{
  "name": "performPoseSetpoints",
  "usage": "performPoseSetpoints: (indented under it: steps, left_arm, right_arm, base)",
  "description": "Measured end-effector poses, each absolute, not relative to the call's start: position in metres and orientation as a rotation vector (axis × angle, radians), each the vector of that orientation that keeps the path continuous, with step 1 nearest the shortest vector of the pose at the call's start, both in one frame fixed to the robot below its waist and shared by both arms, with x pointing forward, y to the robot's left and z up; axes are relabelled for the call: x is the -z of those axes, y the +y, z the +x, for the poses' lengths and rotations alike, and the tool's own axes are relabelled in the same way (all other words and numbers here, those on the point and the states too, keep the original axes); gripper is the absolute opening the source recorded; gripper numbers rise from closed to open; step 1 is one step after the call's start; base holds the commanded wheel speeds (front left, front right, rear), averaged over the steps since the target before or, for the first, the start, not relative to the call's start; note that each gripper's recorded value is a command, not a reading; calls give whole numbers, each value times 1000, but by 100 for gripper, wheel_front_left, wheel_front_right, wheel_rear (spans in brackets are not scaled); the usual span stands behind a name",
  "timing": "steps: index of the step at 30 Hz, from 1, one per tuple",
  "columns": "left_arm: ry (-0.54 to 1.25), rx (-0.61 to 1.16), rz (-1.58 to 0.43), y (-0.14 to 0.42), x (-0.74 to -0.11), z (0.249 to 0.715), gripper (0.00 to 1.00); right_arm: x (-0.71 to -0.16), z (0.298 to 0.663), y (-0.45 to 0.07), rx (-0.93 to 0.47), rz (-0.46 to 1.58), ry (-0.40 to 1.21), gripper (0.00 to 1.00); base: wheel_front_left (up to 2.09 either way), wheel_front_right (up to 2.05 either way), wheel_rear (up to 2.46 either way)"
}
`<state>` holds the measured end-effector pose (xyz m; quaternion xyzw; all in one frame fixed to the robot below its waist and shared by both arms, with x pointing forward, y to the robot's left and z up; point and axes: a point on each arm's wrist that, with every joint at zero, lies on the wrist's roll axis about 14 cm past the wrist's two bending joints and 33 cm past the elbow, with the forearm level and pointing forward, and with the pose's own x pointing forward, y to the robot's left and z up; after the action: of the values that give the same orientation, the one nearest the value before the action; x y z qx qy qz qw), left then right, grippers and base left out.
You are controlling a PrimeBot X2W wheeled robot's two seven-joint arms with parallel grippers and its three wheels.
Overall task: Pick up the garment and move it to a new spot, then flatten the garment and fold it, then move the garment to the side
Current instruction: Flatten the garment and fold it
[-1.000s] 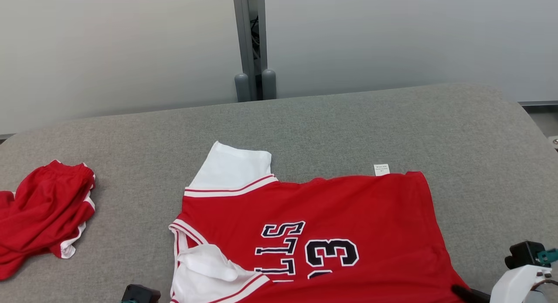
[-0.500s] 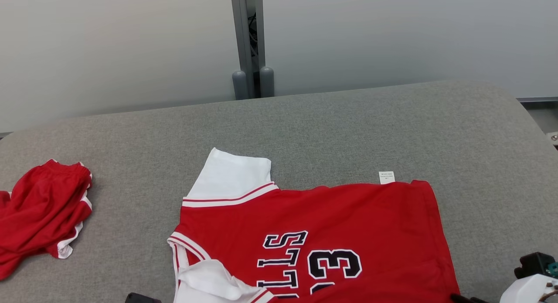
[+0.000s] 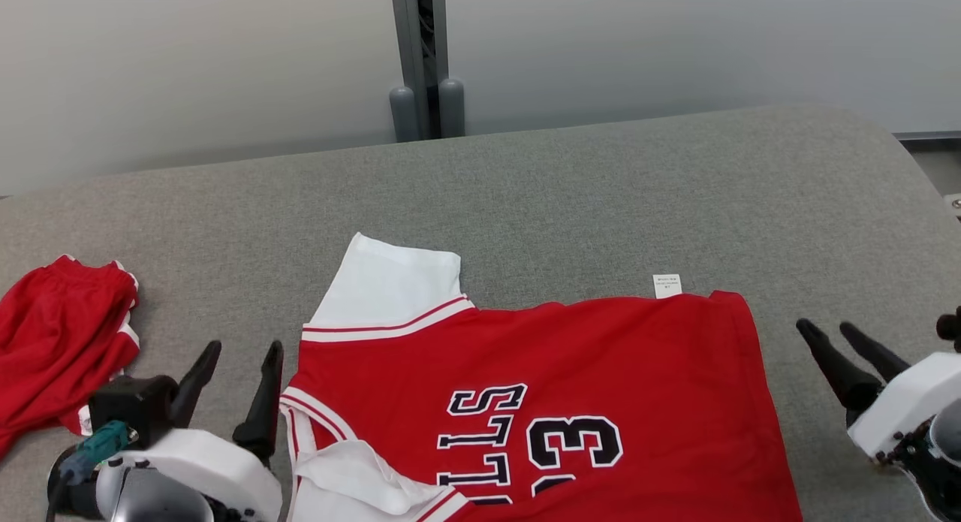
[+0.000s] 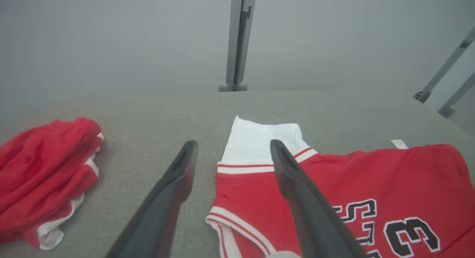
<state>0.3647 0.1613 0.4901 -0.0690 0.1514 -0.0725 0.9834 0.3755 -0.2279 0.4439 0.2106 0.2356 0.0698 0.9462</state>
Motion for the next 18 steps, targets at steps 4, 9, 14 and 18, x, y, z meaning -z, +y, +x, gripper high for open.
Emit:
performPoseSetpoints:
  steps: [4, 9, 14, 18]
  left_arm:
    - [147, 134, -219, 151, -510, 390, 100]
    - [18, 130, -251, 139, -515, 409, 100]
    - [-28, 122, -276, 129, -503, 416, 100]
    - [-4, 120, -273, 124, -487, 419, 100]
  right_arm:
    - [-479, 401, -220, -156, 374, 271, 100]
    - [-497, 411, -208, -161, 355, 109, 100]
    - [-500, 412, -197, -151, 367, 21, 100]
    - [-491, 410, -189, -143, 373, 24, 100]
  base:
    - [0, 0, 0]
    - [0, 0, 0]
    - [0, 0, 0]
    - [0, 0, 0]
